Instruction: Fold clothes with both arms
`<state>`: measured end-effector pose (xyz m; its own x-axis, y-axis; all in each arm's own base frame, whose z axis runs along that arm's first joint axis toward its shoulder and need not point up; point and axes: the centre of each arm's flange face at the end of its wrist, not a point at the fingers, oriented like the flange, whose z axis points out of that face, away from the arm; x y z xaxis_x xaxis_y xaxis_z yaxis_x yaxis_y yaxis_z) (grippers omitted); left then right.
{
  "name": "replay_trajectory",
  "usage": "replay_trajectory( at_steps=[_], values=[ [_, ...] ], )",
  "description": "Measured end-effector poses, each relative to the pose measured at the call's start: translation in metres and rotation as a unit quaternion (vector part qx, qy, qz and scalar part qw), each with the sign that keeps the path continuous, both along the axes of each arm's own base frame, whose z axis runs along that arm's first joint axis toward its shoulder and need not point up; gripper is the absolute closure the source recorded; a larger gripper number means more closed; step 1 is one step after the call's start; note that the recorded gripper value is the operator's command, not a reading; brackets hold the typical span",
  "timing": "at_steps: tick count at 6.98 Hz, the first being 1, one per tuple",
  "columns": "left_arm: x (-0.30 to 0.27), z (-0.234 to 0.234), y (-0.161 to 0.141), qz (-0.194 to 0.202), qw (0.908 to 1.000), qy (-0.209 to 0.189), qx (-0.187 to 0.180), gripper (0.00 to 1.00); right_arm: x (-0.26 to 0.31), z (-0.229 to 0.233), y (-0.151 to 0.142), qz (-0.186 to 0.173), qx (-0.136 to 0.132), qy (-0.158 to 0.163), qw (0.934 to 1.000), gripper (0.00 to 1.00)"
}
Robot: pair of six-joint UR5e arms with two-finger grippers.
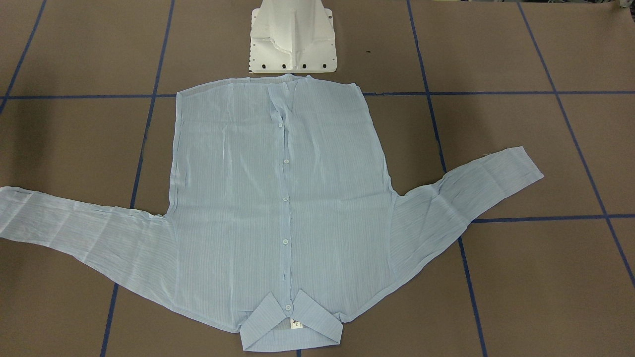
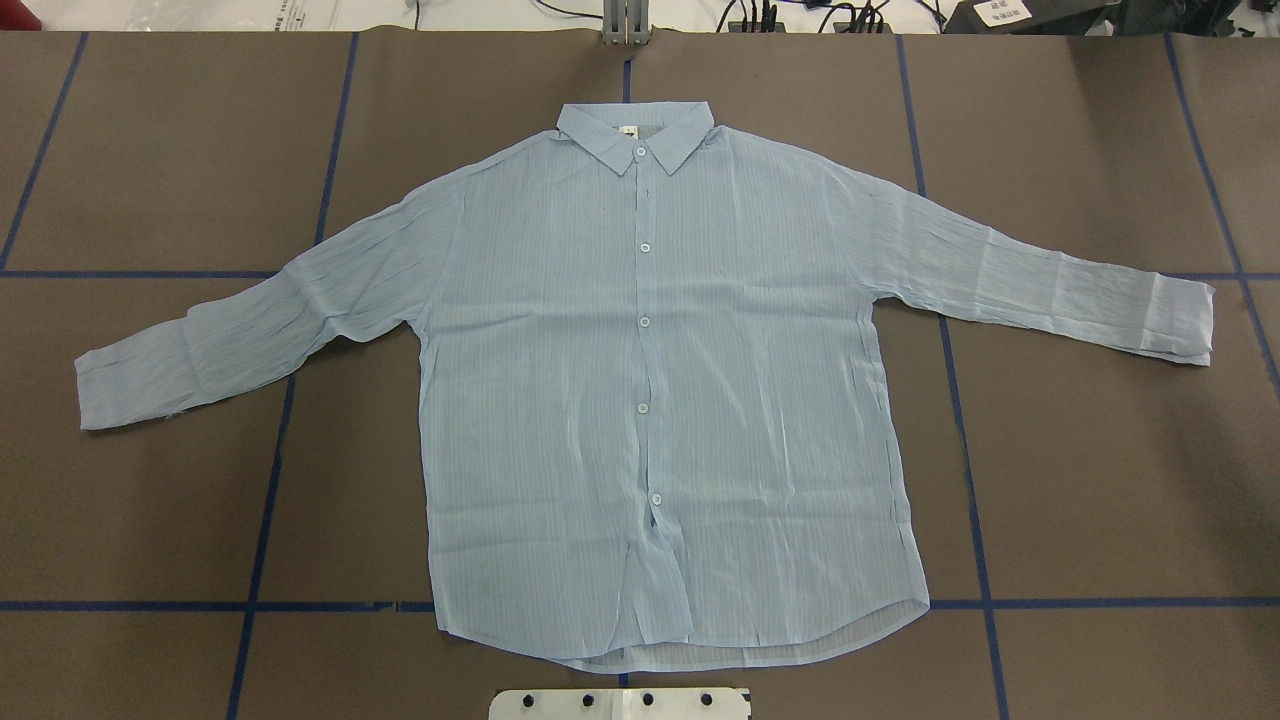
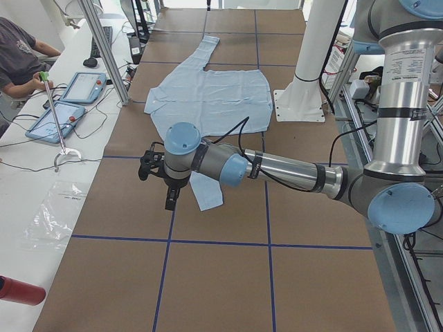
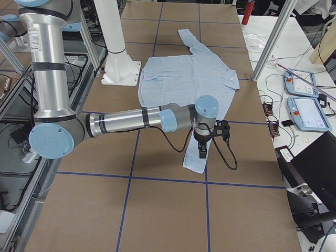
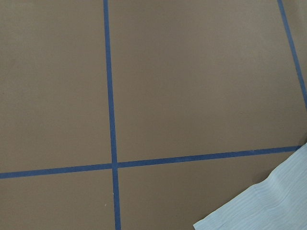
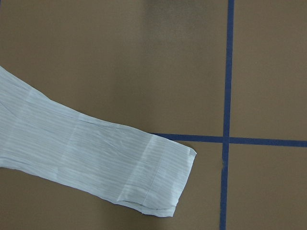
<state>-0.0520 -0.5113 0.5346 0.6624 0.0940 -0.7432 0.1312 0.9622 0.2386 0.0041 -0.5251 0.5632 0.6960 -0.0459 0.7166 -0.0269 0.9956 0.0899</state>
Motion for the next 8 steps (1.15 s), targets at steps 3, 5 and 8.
replay_trajectory(
  at_steps=[3, 5, 8],
  values=[
    [0.0, -0.012, 0.004, 0.01, 0.9996, -0.004, 0.028, 0.0, 0.002, 0.004, 0.002, 0.0, 0.001, 0.008, 1.0, 0.0],
    [0.0, -0.011, 0.009, 0.011, 0.9995, -0.004, 0.029, 0.0, 0.001, 0.005, 0.003, -0.001, 0.004, 0.009, 1.0, 0.0],
    [0.001, -0.016, 0.011, 0.012, 0.9993, -0.003, 0.034, 0.0, 0.002, 0.019, 0.01, -0.002, -0.007, 0.014, 0.9999, 0.0]
  ],
)
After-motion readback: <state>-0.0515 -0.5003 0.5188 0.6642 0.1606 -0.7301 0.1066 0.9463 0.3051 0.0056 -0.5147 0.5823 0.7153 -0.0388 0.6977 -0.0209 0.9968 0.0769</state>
